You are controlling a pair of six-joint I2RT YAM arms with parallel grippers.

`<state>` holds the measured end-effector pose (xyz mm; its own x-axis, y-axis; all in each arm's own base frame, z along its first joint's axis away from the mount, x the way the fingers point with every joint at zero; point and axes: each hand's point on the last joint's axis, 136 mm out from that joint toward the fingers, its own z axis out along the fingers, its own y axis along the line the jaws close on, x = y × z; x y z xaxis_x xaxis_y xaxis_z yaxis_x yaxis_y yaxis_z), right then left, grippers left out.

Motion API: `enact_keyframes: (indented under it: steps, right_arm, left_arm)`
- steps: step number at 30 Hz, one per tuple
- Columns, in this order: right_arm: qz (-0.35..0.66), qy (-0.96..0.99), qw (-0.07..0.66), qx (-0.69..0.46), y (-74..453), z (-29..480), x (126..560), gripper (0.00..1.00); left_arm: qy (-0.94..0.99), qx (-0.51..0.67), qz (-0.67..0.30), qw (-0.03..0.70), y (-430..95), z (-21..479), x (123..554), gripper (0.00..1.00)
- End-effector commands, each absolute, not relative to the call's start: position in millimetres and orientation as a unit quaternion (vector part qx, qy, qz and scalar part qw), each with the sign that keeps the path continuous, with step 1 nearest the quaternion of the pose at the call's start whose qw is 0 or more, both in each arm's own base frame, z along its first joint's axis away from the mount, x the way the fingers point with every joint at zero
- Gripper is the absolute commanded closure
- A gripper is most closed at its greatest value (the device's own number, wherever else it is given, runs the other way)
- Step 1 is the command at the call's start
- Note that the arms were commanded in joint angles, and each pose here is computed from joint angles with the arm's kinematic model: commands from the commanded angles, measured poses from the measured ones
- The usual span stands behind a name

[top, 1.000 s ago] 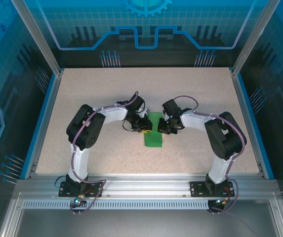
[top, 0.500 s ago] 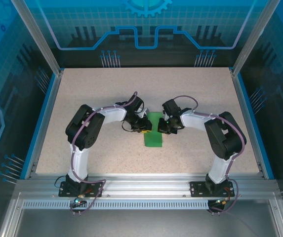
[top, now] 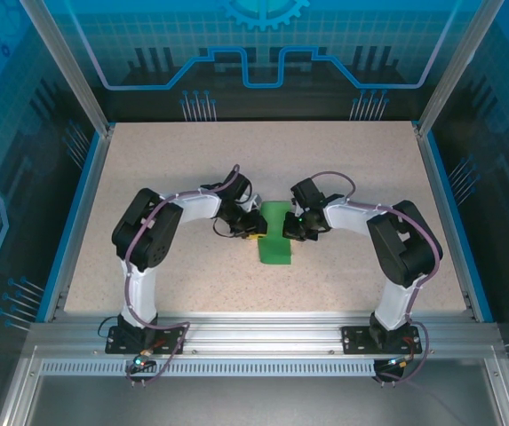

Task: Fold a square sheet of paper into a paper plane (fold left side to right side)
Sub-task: First fold the square sheet of paper in half at the center of the table, then hold the square sheet of paper at the center of the table.

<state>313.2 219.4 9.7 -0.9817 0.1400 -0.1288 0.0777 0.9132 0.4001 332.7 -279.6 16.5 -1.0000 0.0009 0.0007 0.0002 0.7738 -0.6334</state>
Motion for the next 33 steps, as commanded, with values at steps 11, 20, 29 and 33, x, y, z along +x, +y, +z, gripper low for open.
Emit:
enact_keyframes:
  steps: [11, 20, 29, 33]
  right_arm:
    - [0.117, 0.991, 0.008, 0.062, 188, -32, 274, 0.91]
    - [0.120, 0.991, 0.007, 0.061, 190, -32, 275, 0.91]
    - [0.121, 0.991, 0.006, 0.061, 190, -32, 274, 0.91]
    - [0.123, 0.991, 0.007, 0.061, 191, -32, 274, 0.91]
  left_arm:
    - [-0.936, -0.004, 0.347, -0.055, -263, 49, 338, 0.77]
    - [-0.922, -0.032, 0.385, -0.022, -301, 43, 333, 0.77]
    - [-0.929, -0.034, 0.369, 0.001, -307, 22, 329, 0.77]
    - [-0.932, -0.031, 0.360, 0.012, -304, 14, 324, 0.77]
